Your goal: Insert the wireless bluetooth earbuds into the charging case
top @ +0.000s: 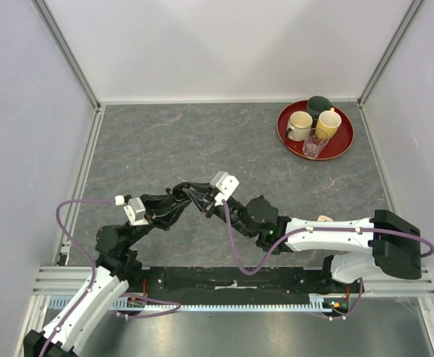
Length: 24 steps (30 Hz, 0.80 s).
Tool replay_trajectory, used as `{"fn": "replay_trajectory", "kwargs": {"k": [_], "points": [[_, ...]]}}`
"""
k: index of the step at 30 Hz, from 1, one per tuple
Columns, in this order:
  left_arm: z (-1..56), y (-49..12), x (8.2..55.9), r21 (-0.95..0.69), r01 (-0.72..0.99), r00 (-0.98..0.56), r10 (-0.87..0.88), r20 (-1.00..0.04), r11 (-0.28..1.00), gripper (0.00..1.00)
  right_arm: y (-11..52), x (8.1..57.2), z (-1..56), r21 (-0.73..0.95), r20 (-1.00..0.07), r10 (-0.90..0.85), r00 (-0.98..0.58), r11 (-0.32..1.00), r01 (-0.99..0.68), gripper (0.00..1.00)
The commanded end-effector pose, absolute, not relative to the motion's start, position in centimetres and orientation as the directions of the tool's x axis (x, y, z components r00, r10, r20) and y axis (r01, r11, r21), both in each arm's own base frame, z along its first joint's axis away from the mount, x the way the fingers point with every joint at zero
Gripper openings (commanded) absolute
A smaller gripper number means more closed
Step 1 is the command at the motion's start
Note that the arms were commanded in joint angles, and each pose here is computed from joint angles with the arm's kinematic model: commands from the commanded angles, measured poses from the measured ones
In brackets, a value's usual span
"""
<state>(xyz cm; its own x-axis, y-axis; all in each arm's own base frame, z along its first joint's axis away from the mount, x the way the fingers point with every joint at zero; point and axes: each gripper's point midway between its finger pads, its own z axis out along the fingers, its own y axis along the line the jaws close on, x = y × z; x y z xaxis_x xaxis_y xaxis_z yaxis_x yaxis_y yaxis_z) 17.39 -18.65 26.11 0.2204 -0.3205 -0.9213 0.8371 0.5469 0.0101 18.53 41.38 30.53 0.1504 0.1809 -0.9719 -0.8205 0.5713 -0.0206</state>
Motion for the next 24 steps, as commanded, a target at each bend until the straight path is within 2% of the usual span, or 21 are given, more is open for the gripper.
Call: {"fn": "replay_trajectory", "kwargs": {"k": [1, 13, 24], "points": [[28.46, -17.80, 17.36, 0.033, 0.811, 0.300, -0.366, -0.881, 0.584, 0.02, 41.63, 17.54, 29.65, -0.063, -0.973, 0.152, 0.171, 0.540, -0.839, 0.00], [28.56, -17.37, 17.56, 0.020, 0.796, 0.307, -0.376, -0.874, 0.605, 0.02, 41.40, 17.08, 28.69, -0.114, -0.970, 0.125, 0.210, 0.531, -0.840, 0.00], [28.59, -17.26, 17.66, 0.015, 0.792, 0.308, -0.379, -0.873, 0.610, 0.02, 41.67, 16.60, 29.42, -0.113, -0.954, 0.181, 0.238, 0.520, -0.847, 0.01]]}}
